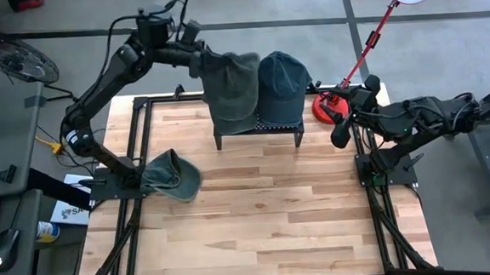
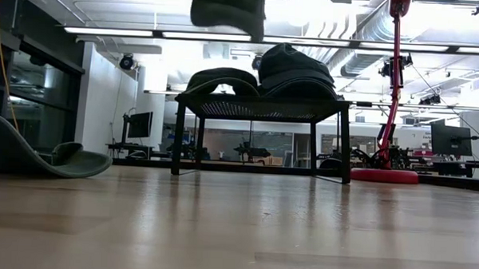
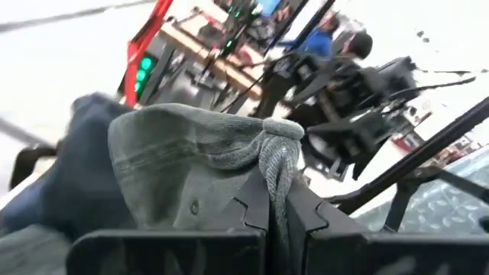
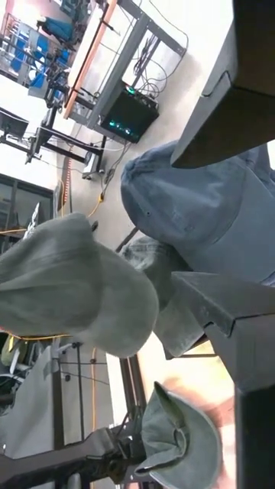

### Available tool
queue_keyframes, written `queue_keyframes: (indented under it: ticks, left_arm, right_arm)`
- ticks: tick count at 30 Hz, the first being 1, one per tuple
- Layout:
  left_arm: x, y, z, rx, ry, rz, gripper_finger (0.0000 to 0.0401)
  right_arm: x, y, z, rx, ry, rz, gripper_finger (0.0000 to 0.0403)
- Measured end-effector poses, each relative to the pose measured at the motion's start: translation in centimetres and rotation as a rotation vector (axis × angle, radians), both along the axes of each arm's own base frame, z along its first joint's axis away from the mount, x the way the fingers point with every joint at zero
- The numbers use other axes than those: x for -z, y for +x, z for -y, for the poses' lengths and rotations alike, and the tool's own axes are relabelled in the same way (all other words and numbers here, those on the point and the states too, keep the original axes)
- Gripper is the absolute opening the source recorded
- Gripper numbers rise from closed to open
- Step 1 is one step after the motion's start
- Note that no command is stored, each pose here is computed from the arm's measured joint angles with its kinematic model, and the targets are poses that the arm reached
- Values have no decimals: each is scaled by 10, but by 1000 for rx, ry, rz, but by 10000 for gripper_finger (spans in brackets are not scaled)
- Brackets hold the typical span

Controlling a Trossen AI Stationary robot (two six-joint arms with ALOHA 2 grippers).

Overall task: Pick & Place hat
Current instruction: Stack the right dark green cap on top of the other dark green cap on the shelf

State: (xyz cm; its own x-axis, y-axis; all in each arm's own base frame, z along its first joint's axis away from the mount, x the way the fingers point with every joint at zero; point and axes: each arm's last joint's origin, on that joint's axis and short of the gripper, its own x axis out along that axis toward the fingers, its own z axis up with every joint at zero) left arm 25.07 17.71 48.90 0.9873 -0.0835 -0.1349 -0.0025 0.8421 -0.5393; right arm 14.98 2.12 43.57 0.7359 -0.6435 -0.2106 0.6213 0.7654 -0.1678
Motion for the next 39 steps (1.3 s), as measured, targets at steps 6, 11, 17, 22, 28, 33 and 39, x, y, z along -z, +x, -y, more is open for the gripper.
queue_keyframes:
  ticks: [6, 11, 17, 22, 28, 33, 39]
  left_arm:
    - [-10, 7, 40, -9, 10, 6, 0]
    - [-14, 15, 92, -75, 56, -32, 0]
    - [-14, 25, 153, -163, 85, -57, 0]
    - [-7, 33, 187, -259, 65, -29, 0]
    - [33, 56, 212, -251, -30, 54, 0]
    - [44, 50, 200, -285, -22, 103, 0]
    - [21, 12, 166, -308, 0, 145, 0]
  right_arm:
    - [1, 0, -1, -35, 11, -15, 227]
    - [3, 0, -1, -55, 14, -35, 227]
    - [6, -1, -1, -74, 11, -79, 227]
    - [9, -2, -1, -87, 9, -108, 227]
    - [11, -3, -1, -112, 14, -137, 227]
    - [11, -3, -2, -143, 22, -147, 227]
    - [12, -3, -2, -157, 27, -152, 227]
